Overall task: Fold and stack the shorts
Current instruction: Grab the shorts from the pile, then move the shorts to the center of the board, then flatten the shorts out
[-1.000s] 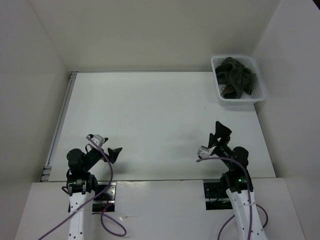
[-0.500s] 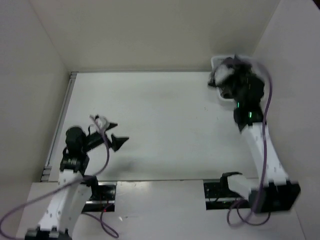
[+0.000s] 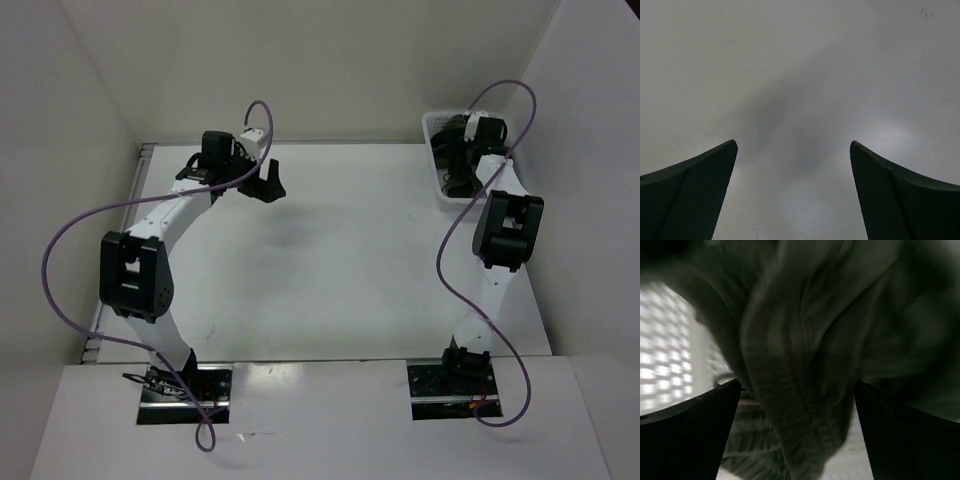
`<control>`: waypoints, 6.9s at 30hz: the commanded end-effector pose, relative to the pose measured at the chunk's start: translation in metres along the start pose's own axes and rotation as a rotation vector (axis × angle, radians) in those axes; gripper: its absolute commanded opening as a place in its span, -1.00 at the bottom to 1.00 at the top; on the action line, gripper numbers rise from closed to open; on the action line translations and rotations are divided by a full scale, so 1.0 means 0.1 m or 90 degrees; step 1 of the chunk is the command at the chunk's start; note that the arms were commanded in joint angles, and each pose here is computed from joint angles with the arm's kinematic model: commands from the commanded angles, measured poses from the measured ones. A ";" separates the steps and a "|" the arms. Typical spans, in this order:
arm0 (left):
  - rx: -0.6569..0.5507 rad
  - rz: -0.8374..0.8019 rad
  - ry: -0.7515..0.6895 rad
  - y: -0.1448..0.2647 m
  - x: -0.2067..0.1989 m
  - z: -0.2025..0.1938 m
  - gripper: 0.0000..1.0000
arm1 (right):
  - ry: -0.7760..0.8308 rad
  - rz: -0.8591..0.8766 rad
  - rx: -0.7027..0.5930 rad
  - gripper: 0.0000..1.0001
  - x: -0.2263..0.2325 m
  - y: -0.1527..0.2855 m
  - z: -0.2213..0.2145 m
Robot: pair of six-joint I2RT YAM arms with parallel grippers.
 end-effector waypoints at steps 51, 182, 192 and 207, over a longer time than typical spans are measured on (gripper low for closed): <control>-0.280 0.314 0.000 1.50 0.53 0.36 1.00 | -0.338 0.190 0.043 0.51 1.88 1.82 0.27; 0.164 0.136 0.215 0.68 0.67 -1.09 0.59 | 0.069 0.473 -0.091 0.74 2.10 1.95 0.05; 0.191 0.209 0.175 0.40 0.79 -1.51 0.80 | 0.042 0.509 -0.040 0.71 2.32 1.89 -0.47; 0.201 0.132 0.193 0.00 0.94 -1.48 -0.42 | 0.007 0.558 -0.011 -0.58 2.71 1.74 -0.58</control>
Point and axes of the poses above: each gripper's point midway between its finger pads, its own y axis back along the fingers, its own x axis along the line the jaws close on, z = x × y, the point moved 8 cm from there along y, back along the fingers, and after that the axes turned 14 degrees about y, right-handed, at the moved point
